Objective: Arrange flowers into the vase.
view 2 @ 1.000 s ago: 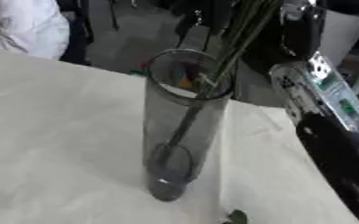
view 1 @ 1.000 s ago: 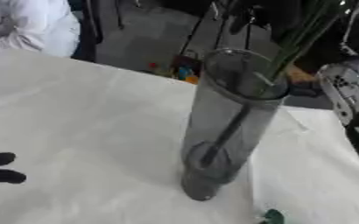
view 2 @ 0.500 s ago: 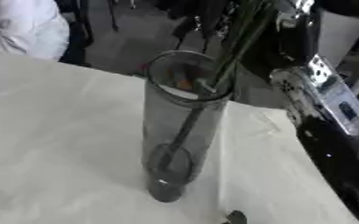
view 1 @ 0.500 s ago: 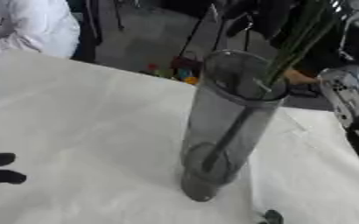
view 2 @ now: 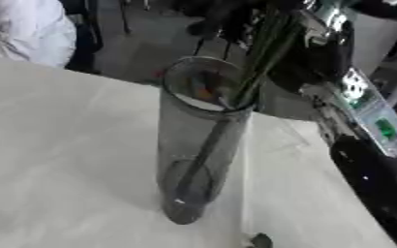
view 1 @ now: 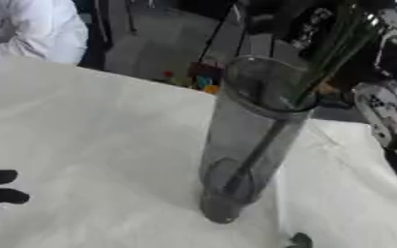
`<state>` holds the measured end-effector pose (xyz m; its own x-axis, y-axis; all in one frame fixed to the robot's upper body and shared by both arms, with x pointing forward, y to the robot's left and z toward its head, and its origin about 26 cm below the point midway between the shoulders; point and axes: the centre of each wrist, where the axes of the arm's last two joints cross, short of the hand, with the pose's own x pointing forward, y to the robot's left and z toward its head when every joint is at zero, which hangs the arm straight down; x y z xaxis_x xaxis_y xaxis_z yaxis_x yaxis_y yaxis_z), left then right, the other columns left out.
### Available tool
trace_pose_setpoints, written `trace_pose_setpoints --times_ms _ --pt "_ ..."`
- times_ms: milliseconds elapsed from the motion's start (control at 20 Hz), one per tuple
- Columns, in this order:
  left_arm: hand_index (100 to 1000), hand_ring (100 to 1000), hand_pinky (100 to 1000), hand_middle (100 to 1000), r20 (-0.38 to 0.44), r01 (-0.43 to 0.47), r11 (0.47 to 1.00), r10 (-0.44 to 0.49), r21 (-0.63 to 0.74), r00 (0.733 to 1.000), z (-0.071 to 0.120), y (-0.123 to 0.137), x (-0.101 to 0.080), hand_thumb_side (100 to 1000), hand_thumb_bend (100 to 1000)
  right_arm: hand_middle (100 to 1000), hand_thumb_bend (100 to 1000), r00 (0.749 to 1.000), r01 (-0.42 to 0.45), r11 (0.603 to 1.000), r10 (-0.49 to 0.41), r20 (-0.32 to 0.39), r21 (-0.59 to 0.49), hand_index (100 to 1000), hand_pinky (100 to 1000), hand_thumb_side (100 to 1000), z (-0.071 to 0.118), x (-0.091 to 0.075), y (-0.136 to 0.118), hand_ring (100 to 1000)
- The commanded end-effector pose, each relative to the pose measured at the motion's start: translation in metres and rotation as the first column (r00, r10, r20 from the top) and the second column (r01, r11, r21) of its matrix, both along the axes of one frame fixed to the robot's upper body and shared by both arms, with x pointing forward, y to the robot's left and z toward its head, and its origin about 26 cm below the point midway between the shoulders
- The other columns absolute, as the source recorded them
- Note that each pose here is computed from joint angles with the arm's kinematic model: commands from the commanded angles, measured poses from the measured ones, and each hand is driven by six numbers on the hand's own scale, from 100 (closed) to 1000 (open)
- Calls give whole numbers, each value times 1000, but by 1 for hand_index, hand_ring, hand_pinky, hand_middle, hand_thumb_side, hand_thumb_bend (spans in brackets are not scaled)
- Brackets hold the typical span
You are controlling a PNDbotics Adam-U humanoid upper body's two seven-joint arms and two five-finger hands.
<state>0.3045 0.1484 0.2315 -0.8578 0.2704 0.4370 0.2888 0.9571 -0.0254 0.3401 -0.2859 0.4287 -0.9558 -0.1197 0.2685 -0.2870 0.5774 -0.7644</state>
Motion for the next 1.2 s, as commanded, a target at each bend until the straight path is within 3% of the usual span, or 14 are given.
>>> trace_pose_setpoints --times_ms 50,400,850,1200 --pt "940 657 545 715 22 5 1000 -5 -1 1000 5 1 -3 1000 324 597 100 998 26 999 -24 53 -38 746 885 948 11 -11 -5 918" --pt "940 657 545 715 22 6 1000 -6 0 1000 5 1 -3 1000 325 603 100 998 40 997 -37 58 -62 760 893 952 9 -10 -6 929" --pt "940 657 545 716 22 8 1000 -8 1 1000 5 0 -3 1000 326 680 100 994 76 995 -70 78 -72 842 953 963 8 -9 -10 997" --pt "940 657 546 716 17 7 1000 -7 3 1000 4 1 -3 1000 325 707 100 991 112 990 -105 89 -82 876 972 982 6 -7 -15 1000"
